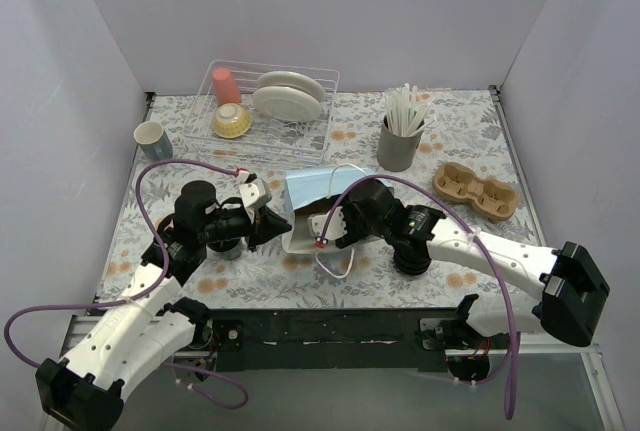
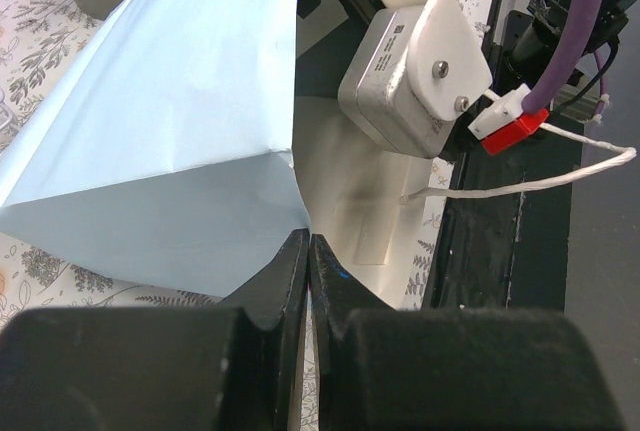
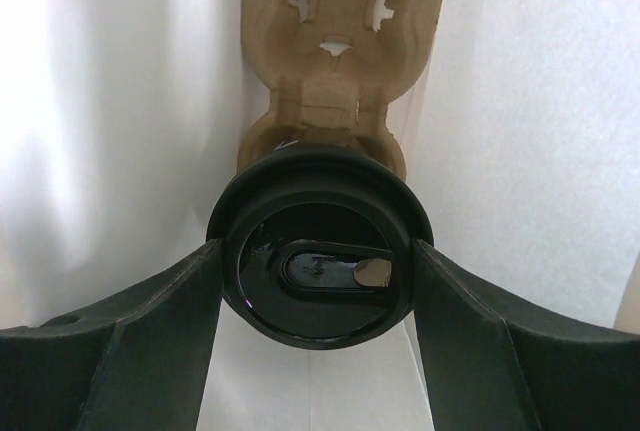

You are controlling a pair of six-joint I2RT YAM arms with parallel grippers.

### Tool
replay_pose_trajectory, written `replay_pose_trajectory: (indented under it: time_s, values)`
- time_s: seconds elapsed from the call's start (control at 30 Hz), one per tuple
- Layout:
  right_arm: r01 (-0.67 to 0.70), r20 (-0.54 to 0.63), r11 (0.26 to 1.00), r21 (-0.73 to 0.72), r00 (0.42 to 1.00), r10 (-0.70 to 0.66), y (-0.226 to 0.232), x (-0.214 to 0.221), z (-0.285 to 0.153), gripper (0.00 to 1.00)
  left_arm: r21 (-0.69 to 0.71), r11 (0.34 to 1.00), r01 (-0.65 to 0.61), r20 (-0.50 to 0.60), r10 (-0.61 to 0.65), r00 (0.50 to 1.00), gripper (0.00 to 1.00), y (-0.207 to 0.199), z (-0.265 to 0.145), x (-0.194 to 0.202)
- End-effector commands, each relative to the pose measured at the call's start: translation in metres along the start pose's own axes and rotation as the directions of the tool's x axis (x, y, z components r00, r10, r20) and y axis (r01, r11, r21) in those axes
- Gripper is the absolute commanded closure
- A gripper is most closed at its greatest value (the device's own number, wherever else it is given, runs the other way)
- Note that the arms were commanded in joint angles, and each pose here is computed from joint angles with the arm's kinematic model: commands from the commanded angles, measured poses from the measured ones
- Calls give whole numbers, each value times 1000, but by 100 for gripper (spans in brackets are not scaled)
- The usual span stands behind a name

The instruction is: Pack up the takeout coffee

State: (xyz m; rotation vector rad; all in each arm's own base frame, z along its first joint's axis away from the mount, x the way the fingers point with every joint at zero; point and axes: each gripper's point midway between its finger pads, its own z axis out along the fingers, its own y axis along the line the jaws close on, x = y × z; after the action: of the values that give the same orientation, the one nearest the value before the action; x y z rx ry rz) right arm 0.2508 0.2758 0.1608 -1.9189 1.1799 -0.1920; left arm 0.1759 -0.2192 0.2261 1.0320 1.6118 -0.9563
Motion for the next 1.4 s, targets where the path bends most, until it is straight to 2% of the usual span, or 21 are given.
replay_pose_trajectory:
  time_s: [0.0, 0.9, 1.37]
  values:
    - [42, 18, 999, 26, 999, -42, -8, 0, 6, 67, 12, 999, -51, 38, 51, 998, 100, -2, -2, -19]
    - [57, -11, 998, 1, 998, -57, -3, 17, 21, 67, 19, 999, -49, 44, 49, 998, 100, -4, -2, -21]
    - [35, 16, 999, 6, 999, -35, 1, 25, 36, 68, 22, 999, -35, 45, 34, 998, 100, -4, -1, -19]
